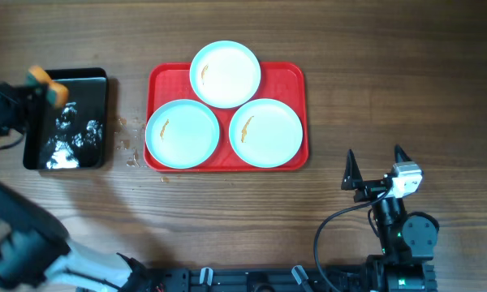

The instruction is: Clean dirty plates on tray and stack at the side

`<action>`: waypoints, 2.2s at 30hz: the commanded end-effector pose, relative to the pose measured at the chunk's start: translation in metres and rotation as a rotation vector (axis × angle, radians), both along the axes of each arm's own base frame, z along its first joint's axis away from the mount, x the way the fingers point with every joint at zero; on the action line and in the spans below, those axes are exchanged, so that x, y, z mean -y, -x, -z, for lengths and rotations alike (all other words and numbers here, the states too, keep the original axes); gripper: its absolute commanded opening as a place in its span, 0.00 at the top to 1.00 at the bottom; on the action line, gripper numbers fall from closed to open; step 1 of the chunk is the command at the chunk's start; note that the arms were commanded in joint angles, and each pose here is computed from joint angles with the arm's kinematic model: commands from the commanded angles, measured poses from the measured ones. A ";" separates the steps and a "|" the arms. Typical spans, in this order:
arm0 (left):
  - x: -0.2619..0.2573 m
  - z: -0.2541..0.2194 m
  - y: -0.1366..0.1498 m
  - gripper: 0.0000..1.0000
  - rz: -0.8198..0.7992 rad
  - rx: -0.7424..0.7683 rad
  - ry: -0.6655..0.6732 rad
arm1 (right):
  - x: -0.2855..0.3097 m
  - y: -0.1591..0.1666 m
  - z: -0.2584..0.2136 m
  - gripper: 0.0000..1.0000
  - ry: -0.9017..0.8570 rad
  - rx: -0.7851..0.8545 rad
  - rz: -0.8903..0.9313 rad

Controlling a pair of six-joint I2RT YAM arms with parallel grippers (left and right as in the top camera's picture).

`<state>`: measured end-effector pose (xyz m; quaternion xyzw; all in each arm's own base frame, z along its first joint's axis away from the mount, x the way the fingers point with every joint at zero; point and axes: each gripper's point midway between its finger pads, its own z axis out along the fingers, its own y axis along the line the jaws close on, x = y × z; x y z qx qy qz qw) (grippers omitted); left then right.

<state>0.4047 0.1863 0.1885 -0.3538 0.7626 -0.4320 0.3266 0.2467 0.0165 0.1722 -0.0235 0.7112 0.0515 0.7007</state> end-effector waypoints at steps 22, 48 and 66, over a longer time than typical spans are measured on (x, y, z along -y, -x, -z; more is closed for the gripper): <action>0.018 -0.031 -0.007 0.96 0.136 0.186 0.064 | 0.002 0.000 -0.003 0.00 0.013 0.015 0.012; 0.023 -0.005 -0.007 0.96 0.040 -0.029 -0.221 | 0.002 0.000 -0.003 0.00 0.013 0.015 0.012; -0.010 0.114 -0.007 0.96 0.026 -0.465 -0.794 | 0.002 0.000 -0.003 0.00 0.013 0.015 0.012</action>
